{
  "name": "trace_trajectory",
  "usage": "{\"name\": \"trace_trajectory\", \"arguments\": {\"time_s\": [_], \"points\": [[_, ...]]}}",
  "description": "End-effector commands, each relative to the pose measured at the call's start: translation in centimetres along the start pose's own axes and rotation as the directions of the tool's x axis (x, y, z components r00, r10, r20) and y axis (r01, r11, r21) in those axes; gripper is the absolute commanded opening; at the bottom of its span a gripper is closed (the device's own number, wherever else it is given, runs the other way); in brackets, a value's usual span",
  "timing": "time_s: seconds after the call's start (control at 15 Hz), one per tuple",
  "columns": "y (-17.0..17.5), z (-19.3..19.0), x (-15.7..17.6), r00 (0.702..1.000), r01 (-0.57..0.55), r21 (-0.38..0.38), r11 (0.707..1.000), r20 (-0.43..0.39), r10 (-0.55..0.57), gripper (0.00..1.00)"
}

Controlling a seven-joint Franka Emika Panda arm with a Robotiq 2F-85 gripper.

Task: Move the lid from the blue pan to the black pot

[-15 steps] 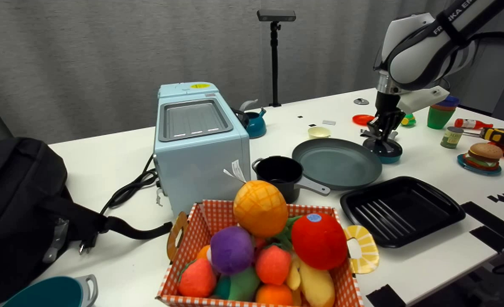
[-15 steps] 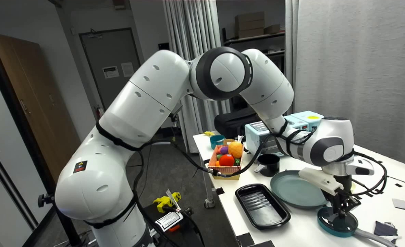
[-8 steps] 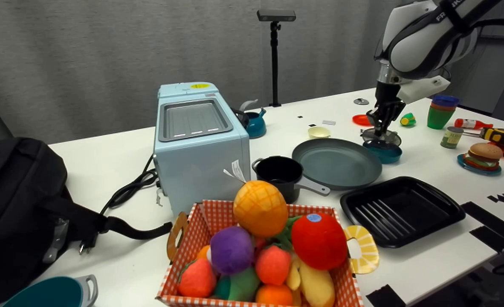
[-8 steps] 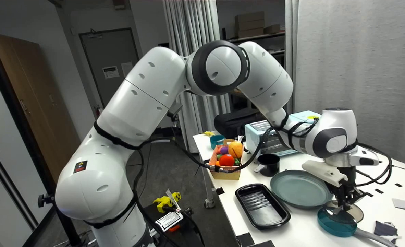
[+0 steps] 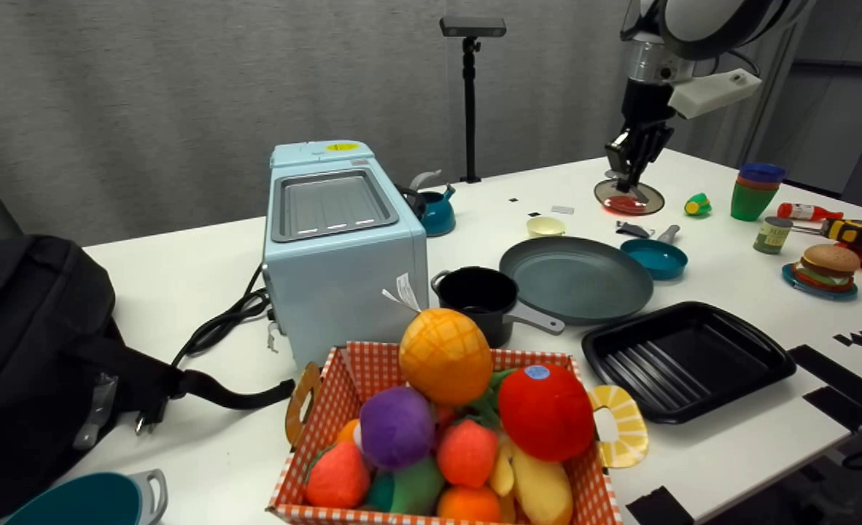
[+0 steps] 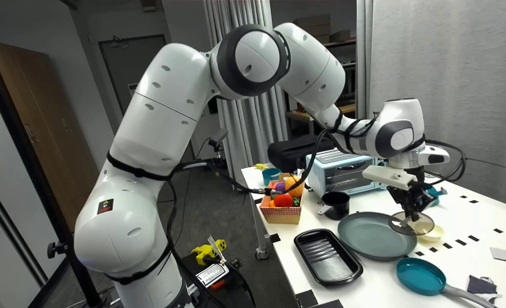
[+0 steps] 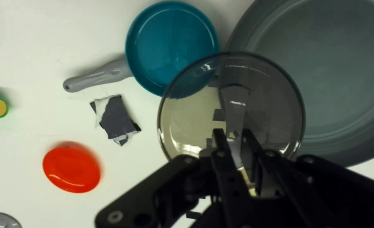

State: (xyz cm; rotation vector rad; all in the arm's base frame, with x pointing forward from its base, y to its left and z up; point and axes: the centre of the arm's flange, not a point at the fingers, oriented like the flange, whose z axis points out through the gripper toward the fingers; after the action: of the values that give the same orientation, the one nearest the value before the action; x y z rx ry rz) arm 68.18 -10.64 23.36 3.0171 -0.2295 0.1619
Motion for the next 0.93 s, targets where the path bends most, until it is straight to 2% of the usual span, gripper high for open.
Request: {"name": "trace_trajectory", "arguments": {"time_s": [0.0,0.4,0.87], "points": [[-4.7,-2.6,-1.7,0.996,0.094,0.02,0.995,-0.009,-0.094,0.04],[-13.4,-2.6,-3.6,0.978,0.209,0.072,0.975,0.014,-0.21,0.04],[-21.4,-2.4,-5.2,0.946,0.322,0.1,0.942,0.01,-0.324,0.04]]}}
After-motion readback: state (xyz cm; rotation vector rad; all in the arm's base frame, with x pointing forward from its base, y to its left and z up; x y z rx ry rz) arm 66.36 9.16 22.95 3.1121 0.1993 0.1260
